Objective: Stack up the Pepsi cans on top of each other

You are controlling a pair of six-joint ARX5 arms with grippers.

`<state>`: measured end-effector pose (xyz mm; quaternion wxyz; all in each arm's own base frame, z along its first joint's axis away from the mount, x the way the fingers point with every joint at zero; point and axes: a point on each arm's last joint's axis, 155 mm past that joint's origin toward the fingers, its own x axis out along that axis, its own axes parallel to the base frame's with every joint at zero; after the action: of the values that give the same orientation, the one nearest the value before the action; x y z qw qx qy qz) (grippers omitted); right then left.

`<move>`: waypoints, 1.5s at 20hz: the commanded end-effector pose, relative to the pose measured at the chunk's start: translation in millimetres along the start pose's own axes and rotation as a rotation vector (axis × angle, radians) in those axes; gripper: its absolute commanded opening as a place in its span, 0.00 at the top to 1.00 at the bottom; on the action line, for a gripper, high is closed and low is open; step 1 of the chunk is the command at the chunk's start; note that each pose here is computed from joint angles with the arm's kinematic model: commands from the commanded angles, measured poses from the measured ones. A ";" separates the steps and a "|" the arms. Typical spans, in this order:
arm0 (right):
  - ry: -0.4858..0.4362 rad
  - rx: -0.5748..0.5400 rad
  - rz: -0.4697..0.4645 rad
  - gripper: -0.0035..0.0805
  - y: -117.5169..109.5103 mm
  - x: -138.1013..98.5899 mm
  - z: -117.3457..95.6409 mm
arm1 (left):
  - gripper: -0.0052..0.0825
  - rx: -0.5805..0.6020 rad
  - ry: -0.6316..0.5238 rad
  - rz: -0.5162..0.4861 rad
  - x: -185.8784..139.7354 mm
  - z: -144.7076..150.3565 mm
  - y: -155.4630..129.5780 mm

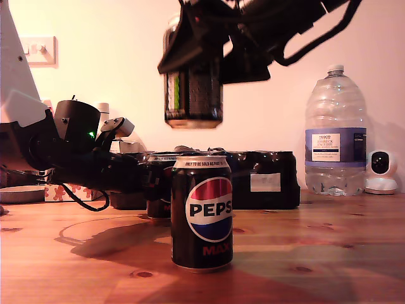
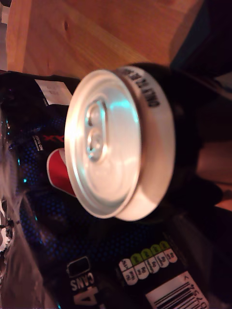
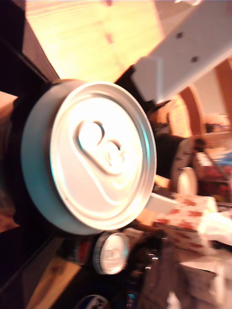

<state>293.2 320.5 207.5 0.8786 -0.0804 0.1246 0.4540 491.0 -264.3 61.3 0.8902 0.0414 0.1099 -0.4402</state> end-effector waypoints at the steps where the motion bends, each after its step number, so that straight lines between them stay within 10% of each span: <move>1: -0.041 0.002 0.007 0.80 5.8 -2.8 3.2 | 0.54 -0.024 0.025 -0.015 3.0 -16.9 -4.1; 30: -0.048 0.084 -0.046 0.81 3.5 -7.8 -38.0 | 0.60 -0.034 -0.002 -0.100 -27.6 48.5 -14.6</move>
<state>285.3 306.6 171.7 0.8950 -0.0405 0.1255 0.4262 470.6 -255.4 75.3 0.8638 0.0047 0.1668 -0.4753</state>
